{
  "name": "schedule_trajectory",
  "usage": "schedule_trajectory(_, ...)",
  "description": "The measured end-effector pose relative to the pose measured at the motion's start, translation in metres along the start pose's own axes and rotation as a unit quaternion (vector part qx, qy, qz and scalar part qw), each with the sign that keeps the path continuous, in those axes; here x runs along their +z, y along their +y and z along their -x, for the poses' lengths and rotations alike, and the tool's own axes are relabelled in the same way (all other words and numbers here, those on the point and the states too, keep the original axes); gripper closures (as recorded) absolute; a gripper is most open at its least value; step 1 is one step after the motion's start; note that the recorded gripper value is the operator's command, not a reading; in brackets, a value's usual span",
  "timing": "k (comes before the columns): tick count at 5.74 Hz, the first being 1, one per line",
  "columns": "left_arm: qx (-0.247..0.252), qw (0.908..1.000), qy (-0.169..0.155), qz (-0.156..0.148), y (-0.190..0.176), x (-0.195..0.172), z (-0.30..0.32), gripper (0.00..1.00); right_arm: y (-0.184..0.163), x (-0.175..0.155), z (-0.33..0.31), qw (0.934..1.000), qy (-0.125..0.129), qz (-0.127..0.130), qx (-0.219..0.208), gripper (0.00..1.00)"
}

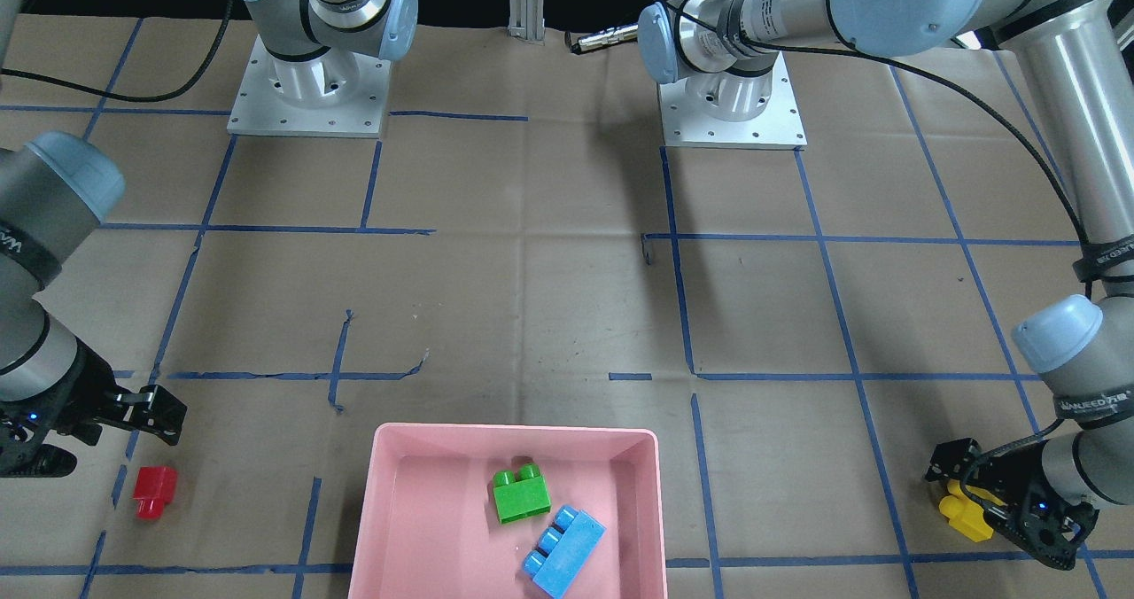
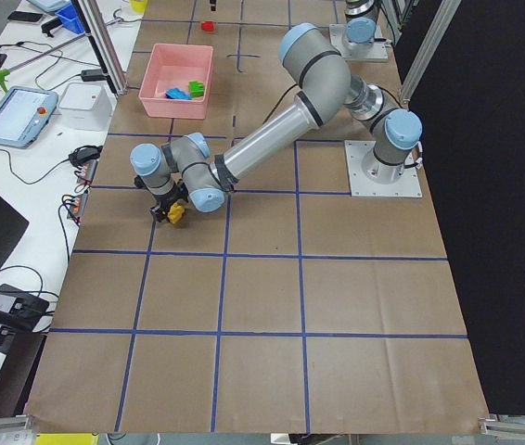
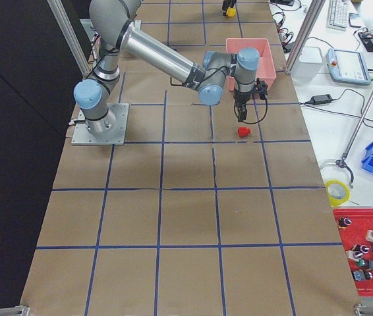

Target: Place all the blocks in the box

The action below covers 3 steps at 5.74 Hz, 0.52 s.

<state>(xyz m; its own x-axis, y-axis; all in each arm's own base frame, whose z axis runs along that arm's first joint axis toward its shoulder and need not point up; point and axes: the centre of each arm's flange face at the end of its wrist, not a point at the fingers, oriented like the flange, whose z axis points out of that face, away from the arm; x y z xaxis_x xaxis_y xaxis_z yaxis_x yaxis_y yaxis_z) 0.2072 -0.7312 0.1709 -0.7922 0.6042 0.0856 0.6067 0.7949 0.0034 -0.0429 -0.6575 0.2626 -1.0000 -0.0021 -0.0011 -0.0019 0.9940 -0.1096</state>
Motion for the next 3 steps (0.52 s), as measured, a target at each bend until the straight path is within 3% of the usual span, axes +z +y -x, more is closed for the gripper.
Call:
schedule_trajectory(2,0.000,1.0000,-0.005,0.000,0.000,-0.003,0.002,0.73,-0.006,0.054,-0.003,1.0000,-0.002,0.004,0.003,0.09)
schedule_trajectory(3,0.001,1.0000,-0.009,-0.001,-0.001,-0.005,0.003,0.81,-0.009,0.068,-0.004,1.0000,-0.001,0.003,0.002,0.10)
